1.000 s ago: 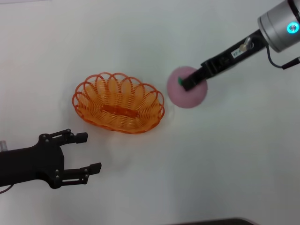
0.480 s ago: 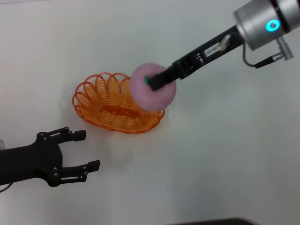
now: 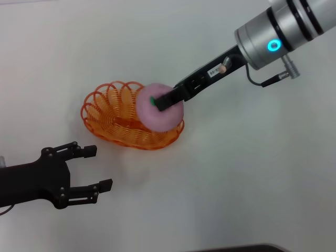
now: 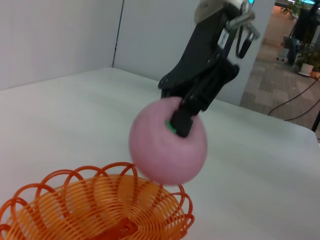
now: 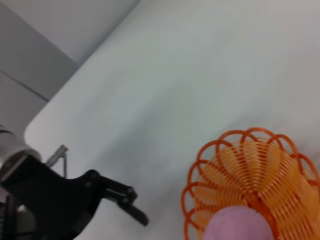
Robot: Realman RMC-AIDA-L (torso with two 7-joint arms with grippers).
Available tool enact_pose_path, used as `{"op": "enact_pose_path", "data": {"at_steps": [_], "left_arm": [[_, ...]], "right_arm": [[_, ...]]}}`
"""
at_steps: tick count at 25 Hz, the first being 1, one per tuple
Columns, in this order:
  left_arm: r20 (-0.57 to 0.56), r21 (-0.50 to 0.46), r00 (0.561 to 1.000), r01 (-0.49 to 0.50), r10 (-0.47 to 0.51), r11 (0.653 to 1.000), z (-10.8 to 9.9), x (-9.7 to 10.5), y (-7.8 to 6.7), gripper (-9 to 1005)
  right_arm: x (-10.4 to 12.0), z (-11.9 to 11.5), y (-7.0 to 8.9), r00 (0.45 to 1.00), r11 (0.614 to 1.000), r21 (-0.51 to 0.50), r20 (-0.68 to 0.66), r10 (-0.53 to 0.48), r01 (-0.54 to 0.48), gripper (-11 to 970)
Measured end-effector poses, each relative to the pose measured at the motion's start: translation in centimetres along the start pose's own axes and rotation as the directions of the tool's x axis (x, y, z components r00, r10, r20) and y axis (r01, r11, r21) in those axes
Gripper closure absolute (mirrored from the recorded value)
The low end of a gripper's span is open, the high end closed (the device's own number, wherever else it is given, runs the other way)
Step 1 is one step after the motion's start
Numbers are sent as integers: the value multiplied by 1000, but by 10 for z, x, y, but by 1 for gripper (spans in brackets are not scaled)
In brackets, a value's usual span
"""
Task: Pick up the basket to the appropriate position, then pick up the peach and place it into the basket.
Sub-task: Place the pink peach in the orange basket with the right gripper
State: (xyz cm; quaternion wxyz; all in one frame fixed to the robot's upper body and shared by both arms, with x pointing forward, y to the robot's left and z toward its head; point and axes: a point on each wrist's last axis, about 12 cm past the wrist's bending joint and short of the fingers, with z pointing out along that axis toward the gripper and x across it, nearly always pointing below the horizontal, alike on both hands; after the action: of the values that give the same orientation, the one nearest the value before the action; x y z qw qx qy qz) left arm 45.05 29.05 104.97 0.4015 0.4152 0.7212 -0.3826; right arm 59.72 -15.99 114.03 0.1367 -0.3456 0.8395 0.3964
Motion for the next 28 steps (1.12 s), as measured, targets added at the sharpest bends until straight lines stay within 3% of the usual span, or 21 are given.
{"op": "enact_pose_path", "data": {"at_steps": [9,18,24,28], "left_arm": [[4,13,1000,0,0,1000,0,-1,-1,142],[5,10,1000,1,-1,1000,0,-1,-1,143],[5,11,1000,3,-3,1000,0,-1,-1,143],[1,12,1000,4,-4,1000,0,-1,0,143]], "right_arm": [[-1,12,-5,1000,1000,23,20,-11,11,803],[1,13,-6,998,1000,6,52,-27,26,576],[3,13,-8,998,1000,10,54,-30,29,309],[9,7,-10,991,995,5,85,-100,100,119]]}}
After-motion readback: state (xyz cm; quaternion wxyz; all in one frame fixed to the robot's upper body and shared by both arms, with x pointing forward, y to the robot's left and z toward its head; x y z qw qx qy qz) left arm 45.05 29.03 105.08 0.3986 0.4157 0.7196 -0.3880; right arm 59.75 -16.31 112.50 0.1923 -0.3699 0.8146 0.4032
